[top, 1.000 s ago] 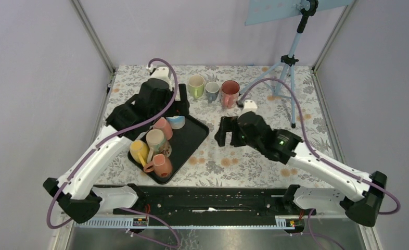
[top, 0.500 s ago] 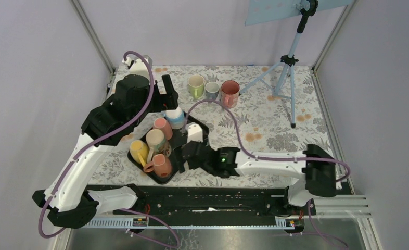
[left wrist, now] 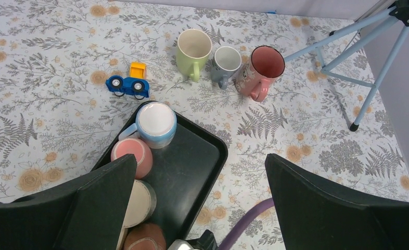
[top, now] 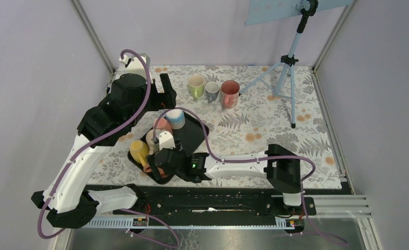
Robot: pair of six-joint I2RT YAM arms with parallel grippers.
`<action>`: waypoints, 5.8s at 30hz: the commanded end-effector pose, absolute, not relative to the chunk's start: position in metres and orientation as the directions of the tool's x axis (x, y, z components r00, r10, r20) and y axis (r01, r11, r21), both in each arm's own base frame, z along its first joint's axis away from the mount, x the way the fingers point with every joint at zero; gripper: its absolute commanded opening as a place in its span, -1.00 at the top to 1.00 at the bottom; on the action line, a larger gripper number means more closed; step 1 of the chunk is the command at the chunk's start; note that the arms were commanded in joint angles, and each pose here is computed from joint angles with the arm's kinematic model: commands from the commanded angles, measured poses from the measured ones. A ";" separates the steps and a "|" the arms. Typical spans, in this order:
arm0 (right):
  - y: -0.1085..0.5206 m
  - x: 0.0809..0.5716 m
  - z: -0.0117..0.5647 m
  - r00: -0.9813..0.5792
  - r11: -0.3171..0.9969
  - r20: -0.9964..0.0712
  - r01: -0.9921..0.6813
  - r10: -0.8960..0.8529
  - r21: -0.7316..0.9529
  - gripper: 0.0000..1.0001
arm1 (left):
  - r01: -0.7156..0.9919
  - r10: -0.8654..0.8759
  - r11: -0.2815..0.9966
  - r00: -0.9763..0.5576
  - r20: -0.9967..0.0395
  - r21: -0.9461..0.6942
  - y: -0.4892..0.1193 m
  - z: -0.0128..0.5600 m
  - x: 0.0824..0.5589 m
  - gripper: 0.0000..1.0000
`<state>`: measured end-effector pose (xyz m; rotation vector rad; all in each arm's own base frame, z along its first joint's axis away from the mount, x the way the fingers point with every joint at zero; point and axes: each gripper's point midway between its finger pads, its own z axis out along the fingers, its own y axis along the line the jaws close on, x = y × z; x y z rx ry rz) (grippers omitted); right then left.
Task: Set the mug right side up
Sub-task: Turn over the cup on the tray.
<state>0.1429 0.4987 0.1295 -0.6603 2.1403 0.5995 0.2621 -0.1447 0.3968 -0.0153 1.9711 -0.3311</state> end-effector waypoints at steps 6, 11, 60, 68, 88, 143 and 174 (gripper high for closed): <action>0.521 0.146 0.123 -0.504 0.747 -0.820 -0.648 -0.273 0.149 -1.00 | 0.148 -0.170 0.960 -0.373 -0.912 -0.239 -0.143 0.410 0.265 -0.97; 0.521 0.153 0.110 -0.477 0.763 -0.826 -0.640 -0.299 0.093 -1.00 | 0.154 -0.170 0.958 -0.371 -0.913 -0.241 -0.144 0.412 0.266 -0.97; 0.430 0.223 0.085 -0.474 0.861 -0.862 -0.499 -0.180 0.095 -1.00 | 0.187 -0.162 0.947 -0.429 -0.889 -0.262 -0.161 0.387 0.269 -0.97; 0.423 0.217 0.103 -0.478 0.850 -0.866 -0.509 -0.147 0.137 -1.00 | 0.197 -0.158 0.944 -0.435 -0.887 -0.265 -0.166 0.387 0.271 -0.97; 0.455 0.209 0.114 -0.633 0.906 -0.768 -0.377 -0.100 0.192 -1.00 | 0.208 -0.166 0.938 -0.429 -0.888 -0.276 -0.167 0.389 0.269 -0.97; 0.419 0.254 0.074 -0.738 0.954 -0.666 -0.263 -0.105 0.141 -1.00 | 0.217 -0.170 0.933 -0.438 -0.883 -0.287 -0.170 0.386 0.268 -0.97; 0.414 0.261 0.089 -0.752 0.924 -0.625 -0.360 -0.208 0.126 -0.52 | 0.231 -0.160 0.930 -0.440 -0.884 -0.284 -0.174 0.381 0.270 -0.97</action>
